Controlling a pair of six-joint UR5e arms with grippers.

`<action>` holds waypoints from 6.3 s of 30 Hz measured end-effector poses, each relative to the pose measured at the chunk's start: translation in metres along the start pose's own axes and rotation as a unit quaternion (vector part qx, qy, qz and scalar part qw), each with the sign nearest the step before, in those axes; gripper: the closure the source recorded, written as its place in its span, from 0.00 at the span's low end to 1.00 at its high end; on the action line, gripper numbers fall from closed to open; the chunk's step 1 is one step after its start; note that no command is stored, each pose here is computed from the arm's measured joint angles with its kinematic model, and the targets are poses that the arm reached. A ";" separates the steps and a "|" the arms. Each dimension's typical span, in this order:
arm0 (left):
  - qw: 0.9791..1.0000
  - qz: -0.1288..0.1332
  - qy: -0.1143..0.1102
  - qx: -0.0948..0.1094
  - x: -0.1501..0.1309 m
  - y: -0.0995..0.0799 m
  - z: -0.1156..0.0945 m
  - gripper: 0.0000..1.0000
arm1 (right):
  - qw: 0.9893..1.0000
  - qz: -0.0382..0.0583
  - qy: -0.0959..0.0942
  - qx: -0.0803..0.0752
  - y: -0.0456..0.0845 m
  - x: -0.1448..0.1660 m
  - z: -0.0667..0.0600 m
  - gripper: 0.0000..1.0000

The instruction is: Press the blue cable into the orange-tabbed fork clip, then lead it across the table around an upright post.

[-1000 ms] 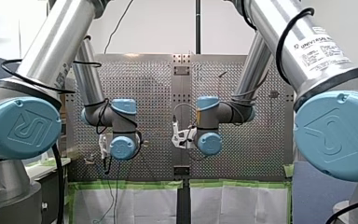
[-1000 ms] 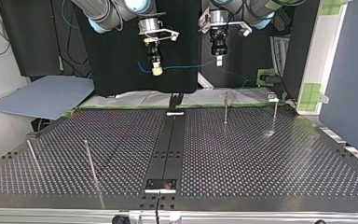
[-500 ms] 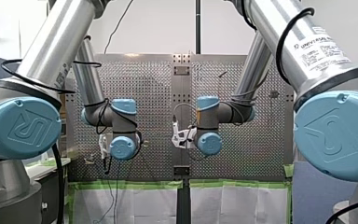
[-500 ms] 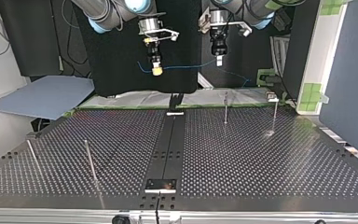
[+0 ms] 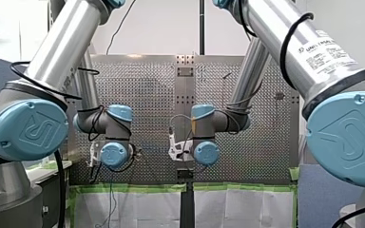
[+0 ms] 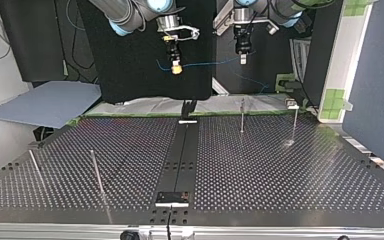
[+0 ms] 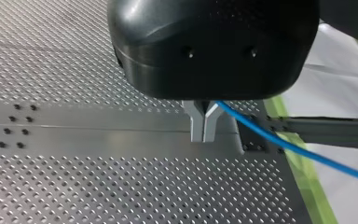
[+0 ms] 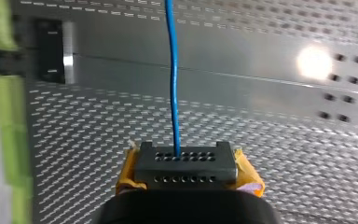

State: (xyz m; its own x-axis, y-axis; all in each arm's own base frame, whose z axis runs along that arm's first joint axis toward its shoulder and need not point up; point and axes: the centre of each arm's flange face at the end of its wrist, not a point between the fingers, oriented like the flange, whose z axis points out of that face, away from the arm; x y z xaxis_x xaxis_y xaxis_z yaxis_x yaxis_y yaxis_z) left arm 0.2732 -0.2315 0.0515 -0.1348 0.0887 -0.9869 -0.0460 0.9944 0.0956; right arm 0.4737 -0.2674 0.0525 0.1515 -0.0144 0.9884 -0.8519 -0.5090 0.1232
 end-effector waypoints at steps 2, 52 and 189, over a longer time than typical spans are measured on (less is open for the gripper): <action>1.000 0.004 0.002 -0.002 0.001 0.002 0.001 1.00 | 1.000 -0.004 -0.011 -0.004 -0.001 -0.005 -0.003 1.00; 0.992 -0.107 -0.047 -0.038 -0.038 0.034 0.000 1.00 | 0.995 0.084 0.033 0.041 -0.014 0.031 0.017 1.00; 0.991 -0.131 0.031 -0.009 0.041 0.058 0.227 1.00 | 0.996 0.079 -0.037 0.015 0.057 -0.098 0.196 1.00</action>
State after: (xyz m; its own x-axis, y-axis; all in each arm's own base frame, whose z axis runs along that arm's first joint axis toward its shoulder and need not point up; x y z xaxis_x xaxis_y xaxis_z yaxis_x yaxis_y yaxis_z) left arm 0.4893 -0.1573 -0.0126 -0.1763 -0.1764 -0.9684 -0.1047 0.9816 -0.1597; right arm 0.5083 -0.4639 -0.0543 0.0542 -0.1600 0.9856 -0.8526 -0.5212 -0.0377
